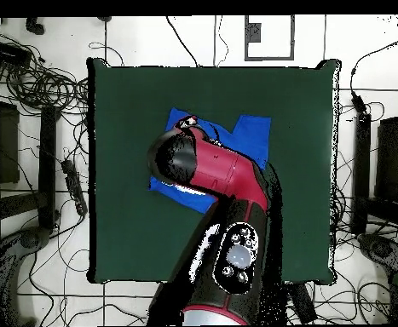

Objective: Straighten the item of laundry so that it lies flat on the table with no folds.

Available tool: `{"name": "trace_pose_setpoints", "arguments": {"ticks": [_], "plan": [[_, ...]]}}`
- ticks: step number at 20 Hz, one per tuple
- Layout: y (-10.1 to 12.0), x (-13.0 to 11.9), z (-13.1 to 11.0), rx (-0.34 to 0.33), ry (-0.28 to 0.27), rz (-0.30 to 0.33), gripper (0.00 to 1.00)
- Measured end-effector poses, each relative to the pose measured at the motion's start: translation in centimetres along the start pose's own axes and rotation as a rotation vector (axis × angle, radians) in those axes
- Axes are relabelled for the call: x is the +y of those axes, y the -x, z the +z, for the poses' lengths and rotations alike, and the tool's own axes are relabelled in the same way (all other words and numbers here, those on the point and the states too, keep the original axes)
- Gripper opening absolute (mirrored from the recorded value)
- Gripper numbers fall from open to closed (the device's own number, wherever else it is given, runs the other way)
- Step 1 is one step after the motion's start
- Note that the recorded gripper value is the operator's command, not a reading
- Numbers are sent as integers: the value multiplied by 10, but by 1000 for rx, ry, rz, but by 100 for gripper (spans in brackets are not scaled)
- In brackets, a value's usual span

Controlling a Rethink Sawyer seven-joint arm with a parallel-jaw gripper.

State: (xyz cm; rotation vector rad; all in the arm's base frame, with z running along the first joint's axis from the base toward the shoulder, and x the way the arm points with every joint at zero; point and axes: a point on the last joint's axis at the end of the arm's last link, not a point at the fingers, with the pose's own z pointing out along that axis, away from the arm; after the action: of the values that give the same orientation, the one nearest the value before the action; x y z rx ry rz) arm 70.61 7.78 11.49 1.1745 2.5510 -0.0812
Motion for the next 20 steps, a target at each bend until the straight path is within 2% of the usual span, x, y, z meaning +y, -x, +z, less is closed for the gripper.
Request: {"name": "trace_pose_setpoints", "arguments": {"ticks": [11,20], "plan": [[-3,18,2,17,39,-8,100],[-1,18,5,27,45,1,100]]}}
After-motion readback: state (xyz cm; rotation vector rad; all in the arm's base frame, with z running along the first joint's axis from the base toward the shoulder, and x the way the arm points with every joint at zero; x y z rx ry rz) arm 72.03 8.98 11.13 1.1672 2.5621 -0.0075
